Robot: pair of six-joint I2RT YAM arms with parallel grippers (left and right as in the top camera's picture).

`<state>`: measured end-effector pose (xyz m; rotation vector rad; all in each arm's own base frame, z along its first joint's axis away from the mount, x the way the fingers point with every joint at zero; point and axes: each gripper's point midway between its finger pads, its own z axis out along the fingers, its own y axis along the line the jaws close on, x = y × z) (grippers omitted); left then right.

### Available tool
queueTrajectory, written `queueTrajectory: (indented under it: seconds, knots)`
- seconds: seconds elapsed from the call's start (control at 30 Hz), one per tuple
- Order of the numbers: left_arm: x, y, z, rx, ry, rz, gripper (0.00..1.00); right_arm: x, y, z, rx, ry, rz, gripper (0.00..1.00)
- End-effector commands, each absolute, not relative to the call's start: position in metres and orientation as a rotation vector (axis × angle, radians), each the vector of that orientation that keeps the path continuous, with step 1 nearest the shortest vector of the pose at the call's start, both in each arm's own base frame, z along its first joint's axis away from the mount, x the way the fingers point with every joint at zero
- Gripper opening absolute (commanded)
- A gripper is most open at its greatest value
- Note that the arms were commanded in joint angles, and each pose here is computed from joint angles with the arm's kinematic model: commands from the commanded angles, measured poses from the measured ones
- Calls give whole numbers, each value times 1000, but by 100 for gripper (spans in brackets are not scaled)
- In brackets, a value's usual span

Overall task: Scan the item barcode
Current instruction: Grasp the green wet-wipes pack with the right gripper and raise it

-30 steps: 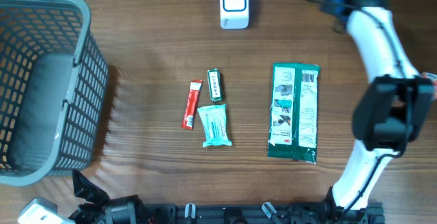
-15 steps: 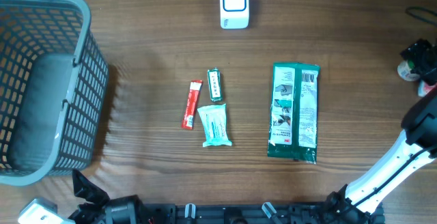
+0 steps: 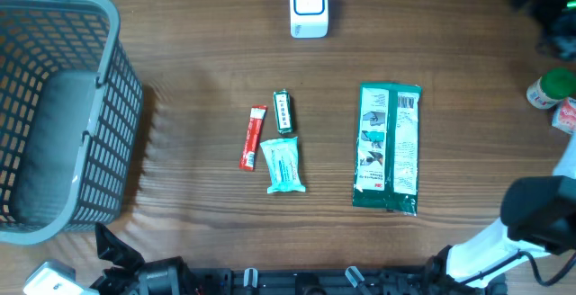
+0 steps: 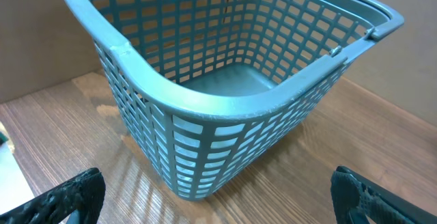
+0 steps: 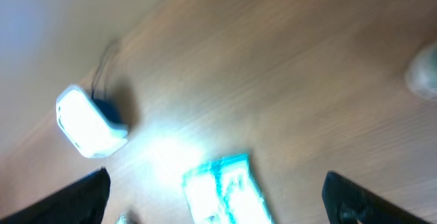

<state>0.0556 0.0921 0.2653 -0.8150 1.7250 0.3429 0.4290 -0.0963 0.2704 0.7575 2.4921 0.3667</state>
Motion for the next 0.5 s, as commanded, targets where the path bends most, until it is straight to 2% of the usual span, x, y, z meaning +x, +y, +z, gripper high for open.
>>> queueTrajectory:
  seconds: [0.0,0.07,0.17,0.23,0.3,0.4,0.47]
  knots:
    - [54,93,267,-823,1709,346,100,403,-22,258,585,2693,459,99]
    - [54,93,267,-823,1709,346,100,380,16,234,505,2850,482,100]
    - [54,93,267,-823,1709,346,100,330,66,154,393,3157,444,100]
    - [54,93,267,-823,1709,346,100,311,69,120,447,3237,395,100]
    - [54,93,267,-823,1709,346,100,282,39,75,686,3292,61,100]
    - [54,93,267,-823,1709,346,100,288,21,39,676,3203,-83,100]
    - [54,93,267,-823,1709,346,100,297,17,17,566,3152,-88,100]
